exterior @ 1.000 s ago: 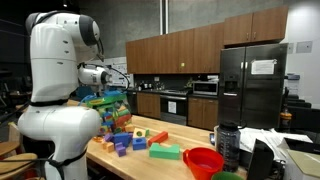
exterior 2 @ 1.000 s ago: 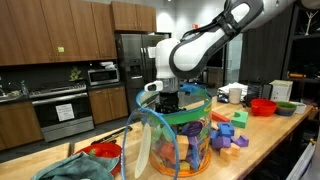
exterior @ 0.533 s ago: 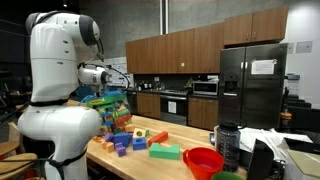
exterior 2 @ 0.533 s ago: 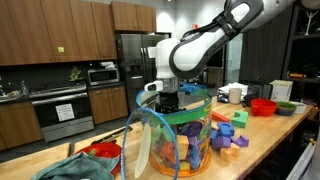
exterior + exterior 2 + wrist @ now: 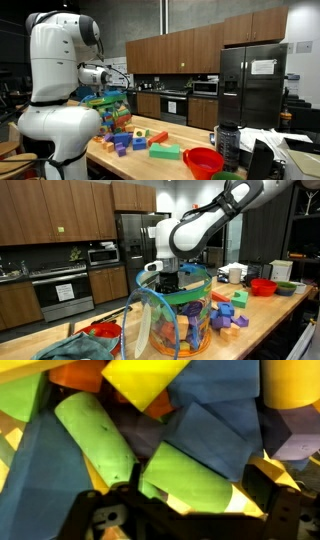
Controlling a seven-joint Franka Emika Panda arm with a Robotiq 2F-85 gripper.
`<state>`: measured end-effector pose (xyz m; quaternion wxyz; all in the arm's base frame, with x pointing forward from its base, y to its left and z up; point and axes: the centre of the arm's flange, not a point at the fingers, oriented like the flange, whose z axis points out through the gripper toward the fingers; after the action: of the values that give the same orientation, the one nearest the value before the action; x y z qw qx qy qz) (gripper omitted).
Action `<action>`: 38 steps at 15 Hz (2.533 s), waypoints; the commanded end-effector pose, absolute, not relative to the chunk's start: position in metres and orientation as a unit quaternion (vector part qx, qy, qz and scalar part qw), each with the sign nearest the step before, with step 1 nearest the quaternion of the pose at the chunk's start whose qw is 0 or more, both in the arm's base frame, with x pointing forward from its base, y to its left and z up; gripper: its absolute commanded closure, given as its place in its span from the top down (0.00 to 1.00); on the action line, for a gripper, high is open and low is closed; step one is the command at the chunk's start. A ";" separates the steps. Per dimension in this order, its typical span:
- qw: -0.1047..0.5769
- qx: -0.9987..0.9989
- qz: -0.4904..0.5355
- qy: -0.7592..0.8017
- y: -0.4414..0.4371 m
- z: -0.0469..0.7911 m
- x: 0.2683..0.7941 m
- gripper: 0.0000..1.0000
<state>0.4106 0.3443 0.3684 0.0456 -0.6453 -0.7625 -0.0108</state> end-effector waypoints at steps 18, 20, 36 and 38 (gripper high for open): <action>0.016 -0.604 -0.025 -0.797 0.370 0.367 0.434 1.00; 0.013 -0.598 -0.024 -0.801 0.374 0.367 0.436 1.00; 0.018 -0.601 -0.003 -0.799 0.374 0.379 0.433 0.41; 0.019 -0.601 0.001 -0.799 0.373 0.378 0.432 0.52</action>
<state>0.4323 0.3734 0.3778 0.0192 -0.6008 -0.7992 0.0006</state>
